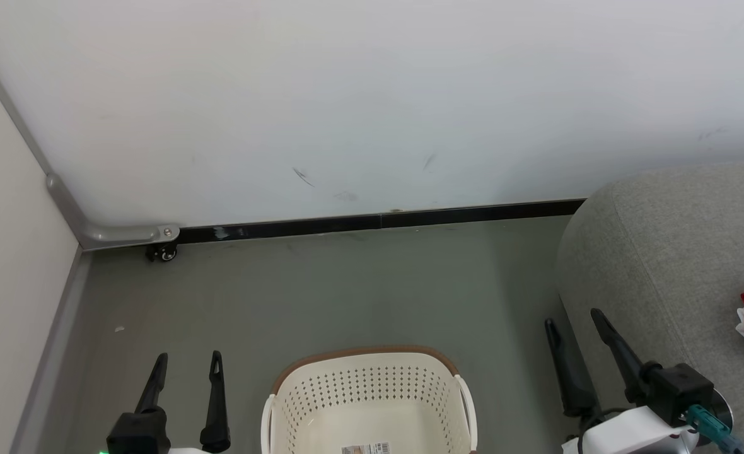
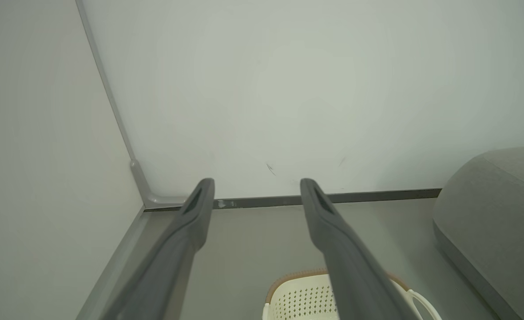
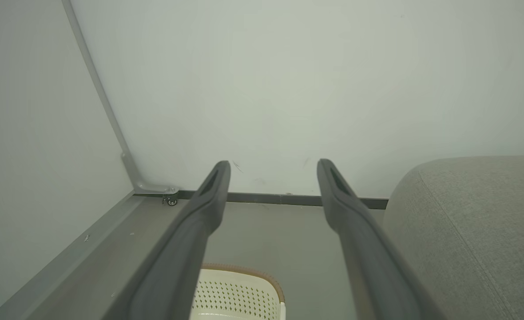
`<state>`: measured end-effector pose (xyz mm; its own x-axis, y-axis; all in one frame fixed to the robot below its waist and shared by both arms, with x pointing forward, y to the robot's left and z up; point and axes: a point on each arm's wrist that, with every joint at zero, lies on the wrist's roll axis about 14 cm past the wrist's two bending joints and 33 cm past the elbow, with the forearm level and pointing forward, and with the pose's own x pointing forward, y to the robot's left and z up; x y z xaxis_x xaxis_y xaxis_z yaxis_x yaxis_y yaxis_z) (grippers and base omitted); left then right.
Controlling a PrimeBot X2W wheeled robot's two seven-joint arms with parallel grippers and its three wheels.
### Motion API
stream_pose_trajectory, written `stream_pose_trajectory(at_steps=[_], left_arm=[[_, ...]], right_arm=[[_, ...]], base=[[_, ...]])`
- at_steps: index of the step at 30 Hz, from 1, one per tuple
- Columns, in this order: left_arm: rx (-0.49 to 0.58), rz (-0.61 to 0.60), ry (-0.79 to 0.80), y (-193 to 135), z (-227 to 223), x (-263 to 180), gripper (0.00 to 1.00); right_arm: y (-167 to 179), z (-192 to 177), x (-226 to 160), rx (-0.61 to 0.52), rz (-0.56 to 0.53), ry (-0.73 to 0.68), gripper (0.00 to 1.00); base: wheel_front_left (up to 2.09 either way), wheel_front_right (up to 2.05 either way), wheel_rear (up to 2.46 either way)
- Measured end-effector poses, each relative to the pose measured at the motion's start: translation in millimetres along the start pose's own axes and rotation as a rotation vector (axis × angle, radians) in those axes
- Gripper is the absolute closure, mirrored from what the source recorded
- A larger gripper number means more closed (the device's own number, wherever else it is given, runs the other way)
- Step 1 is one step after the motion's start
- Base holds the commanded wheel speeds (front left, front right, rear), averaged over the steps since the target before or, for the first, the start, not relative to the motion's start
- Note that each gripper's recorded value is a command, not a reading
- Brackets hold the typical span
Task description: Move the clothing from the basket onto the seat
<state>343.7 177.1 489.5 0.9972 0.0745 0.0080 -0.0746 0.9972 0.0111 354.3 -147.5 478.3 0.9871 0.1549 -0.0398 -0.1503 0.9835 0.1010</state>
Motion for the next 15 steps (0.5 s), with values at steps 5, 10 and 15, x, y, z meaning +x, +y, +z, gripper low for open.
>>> stream_pose_trajectory(at_steps=[5,10,15], left_arm=[[0.004,-0.001,0.002,-0.2,-0.8,0.3,0.00],[0.008,0.002,0.003,0.8,-1.4,0.6,0.00],[0.008,0.004,0.004,1.2,-1.7,0.7,0.00]], right_arm=[[0.5,0.7,-0.9,0.007,0.000,0.001,0.00],[0.6,-0.7,-2.3,0.019,-0.002,0.005,0.00],[1.1,1.7,-1.5,0.019,0.000,0.001,0.00]], base=[[0.00,0.00,0.00],[0.00,0.00,0.00],[0.00,0.00,0.00]])
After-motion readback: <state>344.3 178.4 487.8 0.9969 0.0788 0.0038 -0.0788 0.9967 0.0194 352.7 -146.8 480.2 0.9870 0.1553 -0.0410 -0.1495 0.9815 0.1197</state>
